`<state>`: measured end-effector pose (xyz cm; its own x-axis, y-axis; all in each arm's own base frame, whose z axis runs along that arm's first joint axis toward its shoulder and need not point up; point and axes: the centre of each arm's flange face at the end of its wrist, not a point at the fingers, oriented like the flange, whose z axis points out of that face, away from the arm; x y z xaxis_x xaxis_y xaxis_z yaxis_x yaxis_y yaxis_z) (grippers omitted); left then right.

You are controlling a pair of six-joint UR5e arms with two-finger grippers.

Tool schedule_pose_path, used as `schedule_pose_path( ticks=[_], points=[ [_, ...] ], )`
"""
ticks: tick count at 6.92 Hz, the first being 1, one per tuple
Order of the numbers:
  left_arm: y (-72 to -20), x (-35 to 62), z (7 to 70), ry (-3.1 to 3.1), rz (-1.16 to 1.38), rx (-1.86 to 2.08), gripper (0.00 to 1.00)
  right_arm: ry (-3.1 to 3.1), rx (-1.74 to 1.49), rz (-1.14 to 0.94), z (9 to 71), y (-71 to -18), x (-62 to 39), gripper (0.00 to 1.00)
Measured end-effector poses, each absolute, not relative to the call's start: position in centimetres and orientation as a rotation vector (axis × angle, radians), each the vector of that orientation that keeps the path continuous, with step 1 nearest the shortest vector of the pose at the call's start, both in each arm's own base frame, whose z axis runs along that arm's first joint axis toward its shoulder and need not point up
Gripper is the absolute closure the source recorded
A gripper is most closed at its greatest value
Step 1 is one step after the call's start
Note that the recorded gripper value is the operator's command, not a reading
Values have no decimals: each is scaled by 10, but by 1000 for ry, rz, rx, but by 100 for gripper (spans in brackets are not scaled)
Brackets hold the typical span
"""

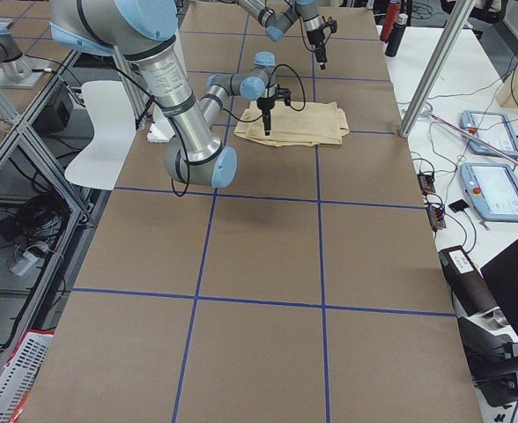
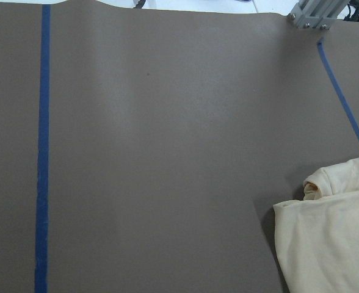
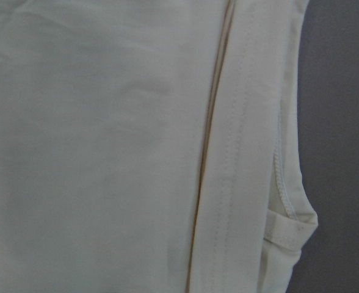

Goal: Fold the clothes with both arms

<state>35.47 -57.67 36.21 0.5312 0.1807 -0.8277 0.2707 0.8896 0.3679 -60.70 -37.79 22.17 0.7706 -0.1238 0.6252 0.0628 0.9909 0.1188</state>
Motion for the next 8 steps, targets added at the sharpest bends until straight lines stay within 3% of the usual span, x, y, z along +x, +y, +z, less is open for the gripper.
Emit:
schedule_pose_path(
  ticks=[8],
  points=[
    [-576,357,364,1021,-64,481,0,-569,33,-127,255,-363,-608,0]
  ],
)
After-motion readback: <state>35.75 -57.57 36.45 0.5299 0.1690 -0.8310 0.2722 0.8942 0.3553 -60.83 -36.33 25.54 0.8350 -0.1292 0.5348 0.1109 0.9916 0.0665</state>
